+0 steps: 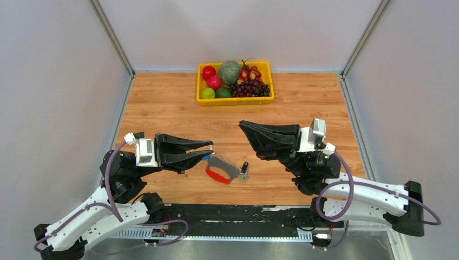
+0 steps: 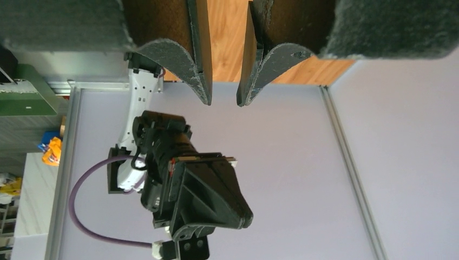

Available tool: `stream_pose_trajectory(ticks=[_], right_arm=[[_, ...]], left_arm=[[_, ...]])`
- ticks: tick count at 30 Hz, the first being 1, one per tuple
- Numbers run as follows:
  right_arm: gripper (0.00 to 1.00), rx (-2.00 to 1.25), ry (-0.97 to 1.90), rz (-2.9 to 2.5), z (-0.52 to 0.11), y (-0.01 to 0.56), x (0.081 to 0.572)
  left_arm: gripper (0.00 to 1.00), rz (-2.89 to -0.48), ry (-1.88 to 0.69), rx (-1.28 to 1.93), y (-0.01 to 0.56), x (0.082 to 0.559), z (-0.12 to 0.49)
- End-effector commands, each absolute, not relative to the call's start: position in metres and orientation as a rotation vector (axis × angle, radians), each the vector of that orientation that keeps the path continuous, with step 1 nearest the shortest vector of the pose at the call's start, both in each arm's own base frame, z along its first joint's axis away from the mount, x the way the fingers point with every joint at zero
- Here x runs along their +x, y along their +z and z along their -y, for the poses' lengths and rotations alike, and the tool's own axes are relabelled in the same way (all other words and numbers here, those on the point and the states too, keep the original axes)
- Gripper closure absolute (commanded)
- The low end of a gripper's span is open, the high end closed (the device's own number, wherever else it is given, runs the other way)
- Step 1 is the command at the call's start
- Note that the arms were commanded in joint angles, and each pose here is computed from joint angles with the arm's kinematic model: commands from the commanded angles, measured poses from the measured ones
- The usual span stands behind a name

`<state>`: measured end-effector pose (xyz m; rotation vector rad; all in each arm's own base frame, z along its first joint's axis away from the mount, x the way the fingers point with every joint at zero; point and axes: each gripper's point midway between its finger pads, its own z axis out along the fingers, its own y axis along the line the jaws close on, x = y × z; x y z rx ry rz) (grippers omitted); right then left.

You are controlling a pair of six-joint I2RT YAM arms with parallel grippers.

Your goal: Put the keys on the keyring

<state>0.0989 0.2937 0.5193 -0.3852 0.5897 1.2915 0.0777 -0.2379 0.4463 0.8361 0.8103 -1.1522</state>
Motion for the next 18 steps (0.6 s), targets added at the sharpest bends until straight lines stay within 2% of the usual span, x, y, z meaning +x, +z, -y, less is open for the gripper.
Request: stream_pose_trajectory(ticks=[1,4,5,9,12,14,18], right_arm=[[1.00,-0.404,1.145,-0.851,-0.294,0.485,0.130],[1.00,-0.436,1.070,-1.000,-0.296,0.464,0.144],[0.96,-0.456,1.045,-1.049,-0.298,0.457,0.148],[0.70,-0.527,0.967,-1.205,-0.308,0.429,0.162],[0.56,-0.558,0.933,-1.352,-0.316,0.400,0.178],[0.50,-0.567,0.943,-1.444,-0.321,0.381,0.189],[0.45,-0.557,1.017,-1.648,-0.326,0.335,0.217]], left_arm=[[0.65,-0.861,-1.107,0.794,0.442,0.087,0.232],[0.64,-0.903,-1.102,0.780,0.431,0.093,0.234],[0.64,-0.916,-1.100,0.774,0.429,0.094,0.233],[0.63,-0.970,-1.087,0.749,0.419,0.100,0.231],[0.63,-1.010,-1.066,0.711,0.415,0.106,0.226],[0.63,-1.049,-1.039,0.674,0.412,0.113,0.221],[0.62,-1.128,-0.967,0.587,0.402,0.128,0.208]])
